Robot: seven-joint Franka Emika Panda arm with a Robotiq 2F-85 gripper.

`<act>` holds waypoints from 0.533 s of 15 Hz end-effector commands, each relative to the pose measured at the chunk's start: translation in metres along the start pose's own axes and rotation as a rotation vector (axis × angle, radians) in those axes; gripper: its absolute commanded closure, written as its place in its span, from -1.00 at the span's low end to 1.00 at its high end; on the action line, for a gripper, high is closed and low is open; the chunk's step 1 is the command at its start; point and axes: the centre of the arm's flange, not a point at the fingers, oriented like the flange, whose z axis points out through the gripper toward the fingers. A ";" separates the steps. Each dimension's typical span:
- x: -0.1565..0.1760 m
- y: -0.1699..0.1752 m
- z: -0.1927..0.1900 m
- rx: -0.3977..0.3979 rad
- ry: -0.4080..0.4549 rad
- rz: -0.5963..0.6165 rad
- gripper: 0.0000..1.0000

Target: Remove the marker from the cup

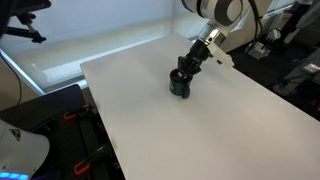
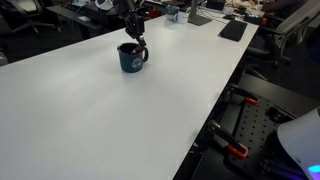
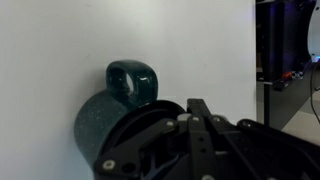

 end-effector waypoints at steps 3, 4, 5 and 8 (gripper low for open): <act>-0.004 -0.001 -0.006 -0.003 0.000 0.014 0.19; -0.004 -0.001 -0.007 -0.005 -0.002 0.015 0.06; -0.004 -0.001 -0.007 -0.006 -0.003 0.016 -0.12; -0.003 -0.001 -0.010 -0.013 -0.007 0.015 -0.55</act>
